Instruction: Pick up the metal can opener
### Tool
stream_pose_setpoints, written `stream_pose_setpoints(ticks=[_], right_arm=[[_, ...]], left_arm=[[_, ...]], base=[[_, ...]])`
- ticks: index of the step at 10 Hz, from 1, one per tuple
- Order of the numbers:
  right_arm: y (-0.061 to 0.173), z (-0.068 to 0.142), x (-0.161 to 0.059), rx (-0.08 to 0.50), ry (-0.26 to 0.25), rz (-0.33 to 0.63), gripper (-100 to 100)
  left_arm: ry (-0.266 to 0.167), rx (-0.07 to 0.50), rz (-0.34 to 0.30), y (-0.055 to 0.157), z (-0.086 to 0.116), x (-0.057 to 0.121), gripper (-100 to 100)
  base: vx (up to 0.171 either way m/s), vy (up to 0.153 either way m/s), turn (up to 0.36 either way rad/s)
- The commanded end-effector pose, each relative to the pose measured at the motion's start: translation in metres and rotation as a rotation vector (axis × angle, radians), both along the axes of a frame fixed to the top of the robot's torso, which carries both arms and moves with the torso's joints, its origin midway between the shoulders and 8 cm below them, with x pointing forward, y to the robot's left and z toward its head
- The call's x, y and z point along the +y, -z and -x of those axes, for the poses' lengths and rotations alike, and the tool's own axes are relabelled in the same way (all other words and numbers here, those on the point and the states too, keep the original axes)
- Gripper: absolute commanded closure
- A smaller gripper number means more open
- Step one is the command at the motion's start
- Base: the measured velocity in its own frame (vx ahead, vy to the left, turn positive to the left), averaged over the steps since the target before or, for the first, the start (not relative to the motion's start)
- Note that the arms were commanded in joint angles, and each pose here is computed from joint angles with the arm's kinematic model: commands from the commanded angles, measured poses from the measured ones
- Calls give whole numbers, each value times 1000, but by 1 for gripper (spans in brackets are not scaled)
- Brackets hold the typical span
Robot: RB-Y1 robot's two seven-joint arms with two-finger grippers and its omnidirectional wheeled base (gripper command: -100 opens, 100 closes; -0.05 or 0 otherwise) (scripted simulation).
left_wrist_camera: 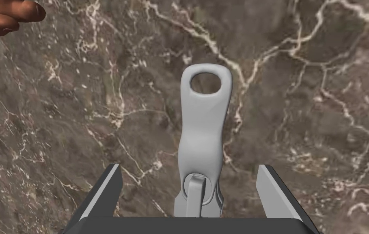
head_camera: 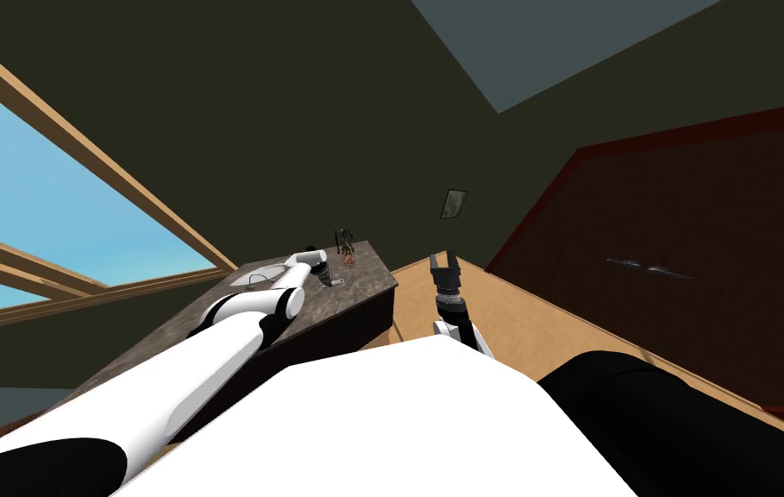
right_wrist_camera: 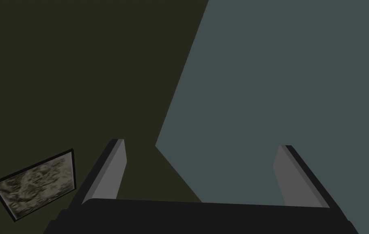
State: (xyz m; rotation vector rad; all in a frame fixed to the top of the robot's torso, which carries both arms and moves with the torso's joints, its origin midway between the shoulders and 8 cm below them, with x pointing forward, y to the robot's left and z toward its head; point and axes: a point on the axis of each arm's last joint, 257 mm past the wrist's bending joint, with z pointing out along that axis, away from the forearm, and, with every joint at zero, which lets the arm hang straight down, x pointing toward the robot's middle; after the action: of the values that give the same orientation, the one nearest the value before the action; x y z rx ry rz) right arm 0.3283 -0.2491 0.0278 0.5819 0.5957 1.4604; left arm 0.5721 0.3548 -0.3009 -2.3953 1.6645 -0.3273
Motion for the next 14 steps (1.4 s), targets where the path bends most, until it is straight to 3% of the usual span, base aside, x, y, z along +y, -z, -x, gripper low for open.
stream_pose_setpoints(ticks=[1,4,8,9,10,13,14], right_arm=[[0,0,0,0,0,0,0],[0,0,0,0,0,0,0],[0,0,0,0,0,0,0],[0,0,0,0,0,0,0],[0,0,0,0,0,0,0],[0,0,0,0,0,0,0],[0,0,0,0,0,0,0]], left_arm=[[-17,44,28,5,11,-2,-100],[-43,98,62,11,25,-2,-100],[-47,108,67,13,27,-2,-100],[-48,109,68,13,28,-1,0],[-47,109,67,27,31,-3,-100],[-48,110,68,33,34,-4,-100],[-48,109,68,33,34,-4,100]], base=[[45,36,-26],[35,37,-15],[8,5,-3],[0,0,0],[26,6,-3],[24,5,-1],[0,0,0]])
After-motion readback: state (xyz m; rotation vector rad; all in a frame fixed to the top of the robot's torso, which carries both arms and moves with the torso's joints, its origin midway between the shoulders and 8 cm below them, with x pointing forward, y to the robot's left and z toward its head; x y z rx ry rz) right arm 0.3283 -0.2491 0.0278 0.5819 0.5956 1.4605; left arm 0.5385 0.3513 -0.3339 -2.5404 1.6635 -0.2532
